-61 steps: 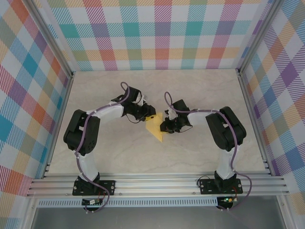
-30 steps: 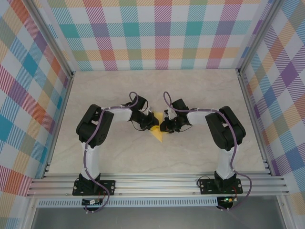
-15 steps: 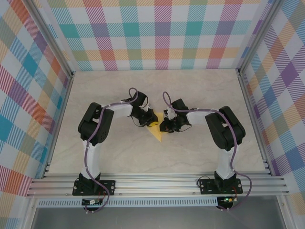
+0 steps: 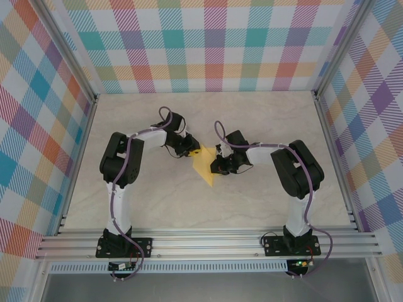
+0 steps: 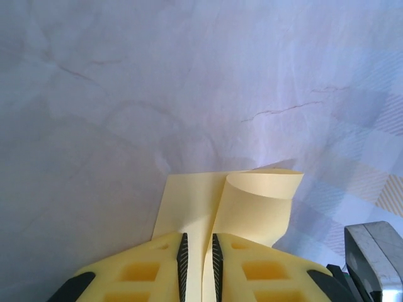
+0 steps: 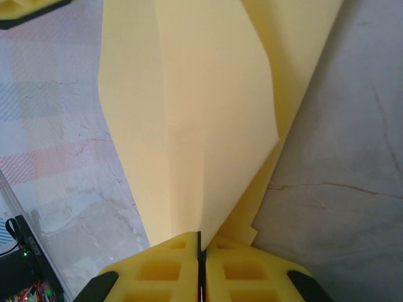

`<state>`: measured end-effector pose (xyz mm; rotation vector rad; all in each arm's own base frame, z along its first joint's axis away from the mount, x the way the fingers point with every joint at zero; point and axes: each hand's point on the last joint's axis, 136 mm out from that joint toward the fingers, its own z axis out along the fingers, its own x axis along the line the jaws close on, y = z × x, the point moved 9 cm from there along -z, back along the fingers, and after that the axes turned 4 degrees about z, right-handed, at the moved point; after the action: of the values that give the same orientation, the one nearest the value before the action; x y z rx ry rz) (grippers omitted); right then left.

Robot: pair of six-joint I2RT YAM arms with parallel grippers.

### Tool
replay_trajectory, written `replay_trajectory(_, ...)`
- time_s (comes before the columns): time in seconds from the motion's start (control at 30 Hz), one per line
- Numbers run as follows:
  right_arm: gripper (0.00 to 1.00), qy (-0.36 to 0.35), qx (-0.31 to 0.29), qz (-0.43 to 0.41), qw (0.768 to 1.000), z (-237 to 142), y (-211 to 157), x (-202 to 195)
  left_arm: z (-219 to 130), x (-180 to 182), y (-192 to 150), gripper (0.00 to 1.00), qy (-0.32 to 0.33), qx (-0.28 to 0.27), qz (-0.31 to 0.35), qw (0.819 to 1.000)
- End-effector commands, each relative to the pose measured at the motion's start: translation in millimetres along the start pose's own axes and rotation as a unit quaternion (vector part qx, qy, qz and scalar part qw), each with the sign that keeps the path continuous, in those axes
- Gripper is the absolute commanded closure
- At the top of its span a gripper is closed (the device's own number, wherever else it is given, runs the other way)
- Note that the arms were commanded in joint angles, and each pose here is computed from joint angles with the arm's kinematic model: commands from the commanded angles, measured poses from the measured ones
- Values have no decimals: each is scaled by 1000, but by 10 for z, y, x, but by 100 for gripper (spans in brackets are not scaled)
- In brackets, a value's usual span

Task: Fold a paper plane with a square sheet of paper (fold left side to right side)
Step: Fourth fold the wing at the center of the table.

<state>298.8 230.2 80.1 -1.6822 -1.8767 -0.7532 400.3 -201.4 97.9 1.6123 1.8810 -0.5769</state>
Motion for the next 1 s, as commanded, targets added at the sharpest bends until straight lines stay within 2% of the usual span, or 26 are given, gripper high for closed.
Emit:
replay_trajectory(0.0,93,-61,38,29,997,165,-181,-265,-298,-236,-42,80,-37,-38,48,997)
replay_trajectory(0.17,93,-61,37,29,997,168,-176,-265,-350,-333,-304,81,-65,-13,63,996)
replay_trajectory(0.33,93,-62,39,29,997,171,-177,-266,-121,-436,-457,82,-75,26,73,994)
replay_trajectory(0.63,93,-66,40,30,997,173,-179,-280,203,-391,-245,82,-40,29,58,997)
replay_trajectory(0.97,93,-71,45,28,996,172,-194,-292,269,-110,13,82,6,0,35,999)
